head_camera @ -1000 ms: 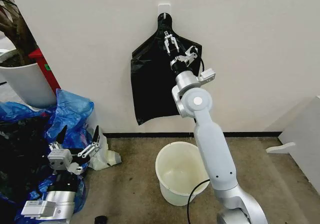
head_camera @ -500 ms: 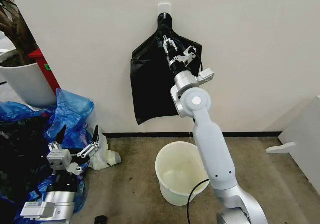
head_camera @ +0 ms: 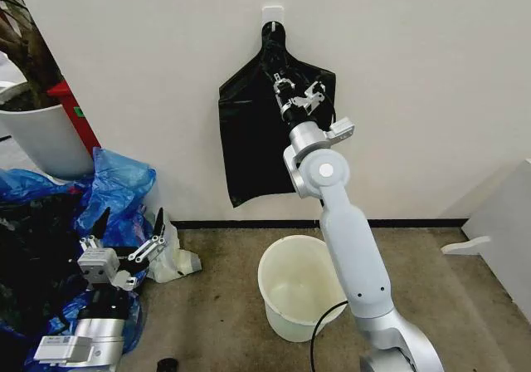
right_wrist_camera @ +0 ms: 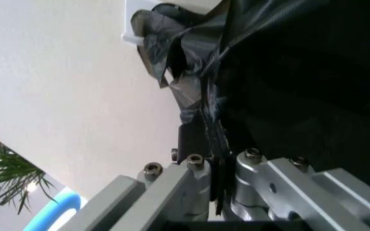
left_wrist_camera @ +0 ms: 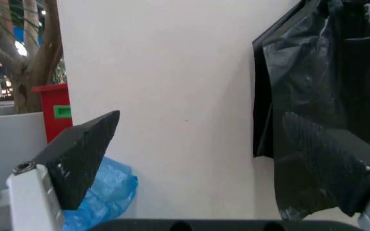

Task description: Place the garbage bag over the trash bin.

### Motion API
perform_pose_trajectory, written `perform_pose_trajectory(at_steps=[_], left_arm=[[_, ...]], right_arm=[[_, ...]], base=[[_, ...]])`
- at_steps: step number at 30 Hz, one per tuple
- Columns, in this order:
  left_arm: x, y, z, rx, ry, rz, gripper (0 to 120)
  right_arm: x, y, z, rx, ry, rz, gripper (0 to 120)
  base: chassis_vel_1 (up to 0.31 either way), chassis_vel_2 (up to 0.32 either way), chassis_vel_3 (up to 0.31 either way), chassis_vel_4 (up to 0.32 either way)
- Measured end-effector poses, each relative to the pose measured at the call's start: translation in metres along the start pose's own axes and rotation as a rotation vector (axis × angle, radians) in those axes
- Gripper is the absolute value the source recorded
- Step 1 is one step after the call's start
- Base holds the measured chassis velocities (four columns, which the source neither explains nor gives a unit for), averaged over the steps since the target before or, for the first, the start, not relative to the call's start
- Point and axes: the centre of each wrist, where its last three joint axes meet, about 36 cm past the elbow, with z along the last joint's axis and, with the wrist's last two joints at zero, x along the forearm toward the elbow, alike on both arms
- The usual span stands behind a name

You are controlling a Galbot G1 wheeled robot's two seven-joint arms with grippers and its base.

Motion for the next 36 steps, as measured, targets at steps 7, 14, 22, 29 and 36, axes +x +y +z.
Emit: perform_pose_trajectory(at_steps=[7,14,22,29,36], left_arm=[[0.001,-0.002,0.002,-0.007,-0.002,0.004,100],[0.002,-0.002,0.002,-0.009,-0.002,0.008,100],[0.002,-0.003,0.003,-0.007,-0.001,0.009,100],[0.003,-0.004,0.004,-0.006,-0.001,0.008,100],[0.003,-0.004,0.005,-0.006,0.001,0.009,100]], right_arm=[[0.019,0.0,0.012,-0.019,0.021,0.002,0],[0.038,0.0,0.024,-0.035,0.041,0.009,0],[0.065,-0.009,0.039,-0.051,0.061,0.044,0],[0.089,-0.021,0.047,-0.054,0.071,0.081,0],[0.111,-0.03,0.052,-0.059,0.079,0.117,0]], base=[[0.0,0.0,0.0,0.0],[0.0,0.0,0.0,0.0],[0.0,0.0,0.0,0.0],[0.0,0.0,0.0,0.0],[0.0,0.0,0.0,0.0]])
